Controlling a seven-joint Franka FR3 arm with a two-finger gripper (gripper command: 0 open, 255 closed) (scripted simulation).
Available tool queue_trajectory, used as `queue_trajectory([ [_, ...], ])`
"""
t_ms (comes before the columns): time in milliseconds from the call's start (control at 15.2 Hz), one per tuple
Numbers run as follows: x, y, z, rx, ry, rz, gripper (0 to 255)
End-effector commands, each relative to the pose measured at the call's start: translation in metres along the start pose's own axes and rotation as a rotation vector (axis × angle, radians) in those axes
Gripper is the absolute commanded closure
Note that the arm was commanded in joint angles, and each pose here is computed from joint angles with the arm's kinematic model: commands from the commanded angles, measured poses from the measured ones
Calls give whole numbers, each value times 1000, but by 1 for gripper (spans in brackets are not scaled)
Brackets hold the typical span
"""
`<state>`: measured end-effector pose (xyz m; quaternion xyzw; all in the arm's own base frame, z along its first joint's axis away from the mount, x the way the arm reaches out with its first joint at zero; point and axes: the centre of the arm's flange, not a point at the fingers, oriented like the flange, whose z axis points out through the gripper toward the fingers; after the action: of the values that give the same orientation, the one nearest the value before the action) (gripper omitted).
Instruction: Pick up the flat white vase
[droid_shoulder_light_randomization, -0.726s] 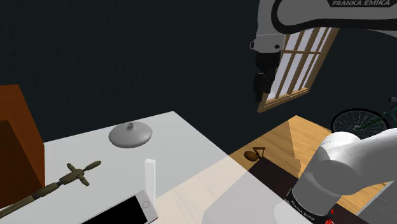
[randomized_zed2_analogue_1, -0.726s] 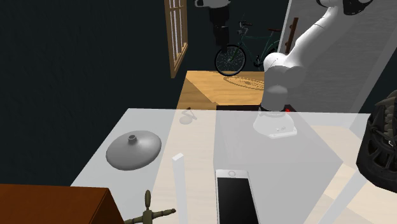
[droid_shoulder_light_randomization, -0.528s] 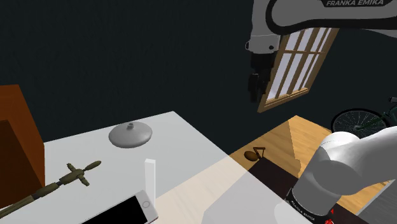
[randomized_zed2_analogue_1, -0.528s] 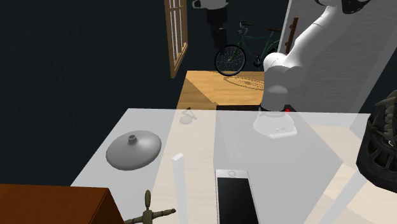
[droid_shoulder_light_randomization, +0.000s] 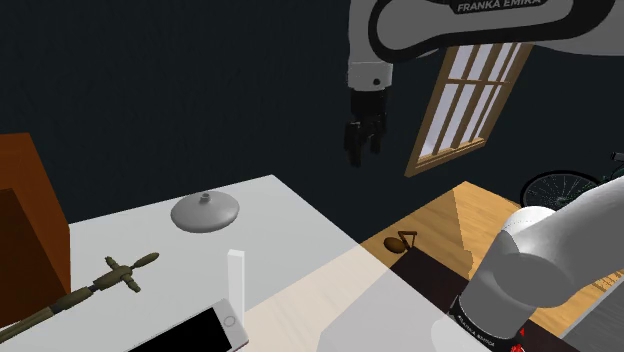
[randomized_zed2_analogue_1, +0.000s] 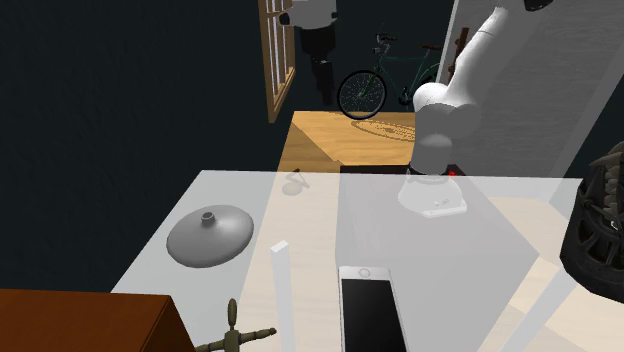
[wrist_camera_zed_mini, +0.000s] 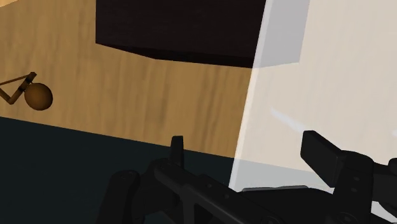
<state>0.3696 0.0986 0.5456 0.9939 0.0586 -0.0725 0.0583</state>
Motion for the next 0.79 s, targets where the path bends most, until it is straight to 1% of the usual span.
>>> queue_trajectory([
  [0, 17, -21, 1, 2, 4, 4, 0],
  [726, 116, -123, 6, 9, 26, 26, 0],
])
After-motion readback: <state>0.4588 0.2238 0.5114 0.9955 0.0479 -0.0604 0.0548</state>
